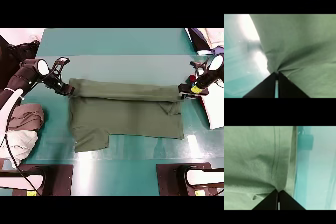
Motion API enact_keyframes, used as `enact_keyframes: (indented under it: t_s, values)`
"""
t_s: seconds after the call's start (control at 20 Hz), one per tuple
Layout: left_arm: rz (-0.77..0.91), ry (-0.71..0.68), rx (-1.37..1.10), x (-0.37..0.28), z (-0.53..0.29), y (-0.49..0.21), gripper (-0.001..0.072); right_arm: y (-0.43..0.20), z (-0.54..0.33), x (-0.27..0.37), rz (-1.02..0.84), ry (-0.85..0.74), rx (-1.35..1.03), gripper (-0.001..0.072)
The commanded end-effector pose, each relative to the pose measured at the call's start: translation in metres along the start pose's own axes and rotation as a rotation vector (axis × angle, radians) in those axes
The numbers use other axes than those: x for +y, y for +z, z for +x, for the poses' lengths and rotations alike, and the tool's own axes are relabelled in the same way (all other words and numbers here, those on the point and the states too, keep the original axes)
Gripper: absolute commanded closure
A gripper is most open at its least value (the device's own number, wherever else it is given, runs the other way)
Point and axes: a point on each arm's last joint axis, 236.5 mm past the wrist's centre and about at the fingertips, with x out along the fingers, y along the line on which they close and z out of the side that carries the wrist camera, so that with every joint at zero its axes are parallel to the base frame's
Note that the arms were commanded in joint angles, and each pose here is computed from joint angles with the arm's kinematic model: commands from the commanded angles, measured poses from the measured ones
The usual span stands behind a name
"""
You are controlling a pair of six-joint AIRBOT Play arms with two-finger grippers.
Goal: Fold the shirts.
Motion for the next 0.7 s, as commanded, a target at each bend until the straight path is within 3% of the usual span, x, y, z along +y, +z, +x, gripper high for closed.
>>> enact_keyframes:
  t_s: [0.0, 0.05, 0.1, 0.15, 0.55, 0.65]
  values:
    - [-0.015, -0.003, 0.014, 0.0, 0.0, -0.004, 0.0645, -0.014, 0.013, 0.005, 0.007, 0.023, 0.049, 0.0695]
    - [-0.015, -0.005, 0.028, -0.001, 0.0, -0.007, 0.0421, -0.013, 0.011, 0.005, 0.006, 0.023, 0.045, 0.0618]
    - [-0.017, -0.004, 0.048, -0.001, -0.001, -0.012, 0.0281, -0.012, 0.008, 0.005, 0.006, 0.023, 0.045, 0.0338]
    - [-0.017, -0.001, 0.077, 0.0, -0.003, -0.018, 0.0279, -0.014, 0.002, 0.005, 0.003, 0.022, 0.054, 0.0187]
    - [-0.143, -0.018, 0.146, -0.016, -0.039, -0.083, 0.0279, -0.015, -0.057, 0.004, 0.0, 0.019, -0.137, 0.0191]
    - [-0.184, -0.115, 0.152, -0.044, -0.042, -0.117, 0.0278, -0.017, -0.062, 0.004, -0.001, 0.02, -0.154, 0.0191]
